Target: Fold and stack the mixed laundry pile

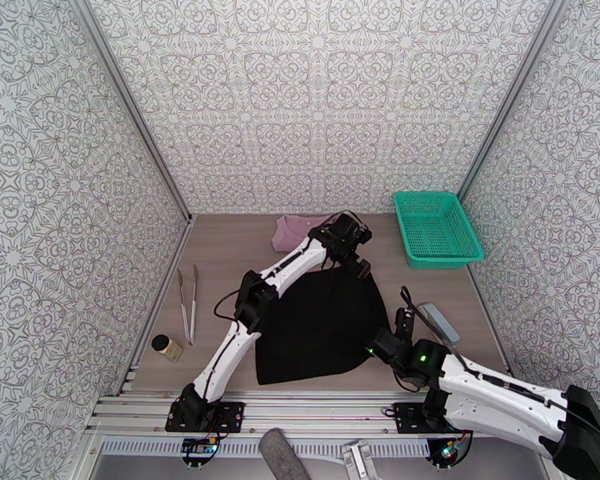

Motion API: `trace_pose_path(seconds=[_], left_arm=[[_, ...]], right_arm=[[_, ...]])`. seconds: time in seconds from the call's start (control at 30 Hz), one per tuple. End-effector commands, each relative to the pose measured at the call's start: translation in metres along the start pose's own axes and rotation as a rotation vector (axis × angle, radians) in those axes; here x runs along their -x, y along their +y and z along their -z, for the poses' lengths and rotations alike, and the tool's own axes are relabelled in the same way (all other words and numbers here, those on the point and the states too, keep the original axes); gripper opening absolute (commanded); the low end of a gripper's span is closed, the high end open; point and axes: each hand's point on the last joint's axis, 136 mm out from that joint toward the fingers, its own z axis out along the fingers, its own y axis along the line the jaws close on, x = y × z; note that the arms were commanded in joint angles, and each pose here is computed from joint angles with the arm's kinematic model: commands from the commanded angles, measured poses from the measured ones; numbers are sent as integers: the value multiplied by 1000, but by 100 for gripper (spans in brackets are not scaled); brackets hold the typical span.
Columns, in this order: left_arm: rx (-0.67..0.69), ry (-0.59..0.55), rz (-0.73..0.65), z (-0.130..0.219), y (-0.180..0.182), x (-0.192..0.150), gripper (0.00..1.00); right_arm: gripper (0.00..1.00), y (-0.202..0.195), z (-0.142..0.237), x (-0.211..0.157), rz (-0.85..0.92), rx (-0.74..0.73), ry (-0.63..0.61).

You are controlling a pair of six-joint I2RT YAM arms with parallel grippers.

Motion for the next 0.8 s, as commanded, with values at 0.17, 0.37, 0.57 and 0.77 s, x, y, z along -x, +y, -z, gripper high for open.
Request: trace_pose_path(seconds=[0.17,0.37,0.57,0.77], left_arm=[[21,-369,-19,182,-24,88,99],[95,-380,142,231,1,24,100],[128,-330,269,242,4,-71,100],[159,-312,353,251,-6,-134,100]], right_arm=[[48,58,19,70,205,197,-20],[53,112,1,129,296,366,1],[52,140,-64,171,287,417,64],[50,142,-119,176,283,349,129]])
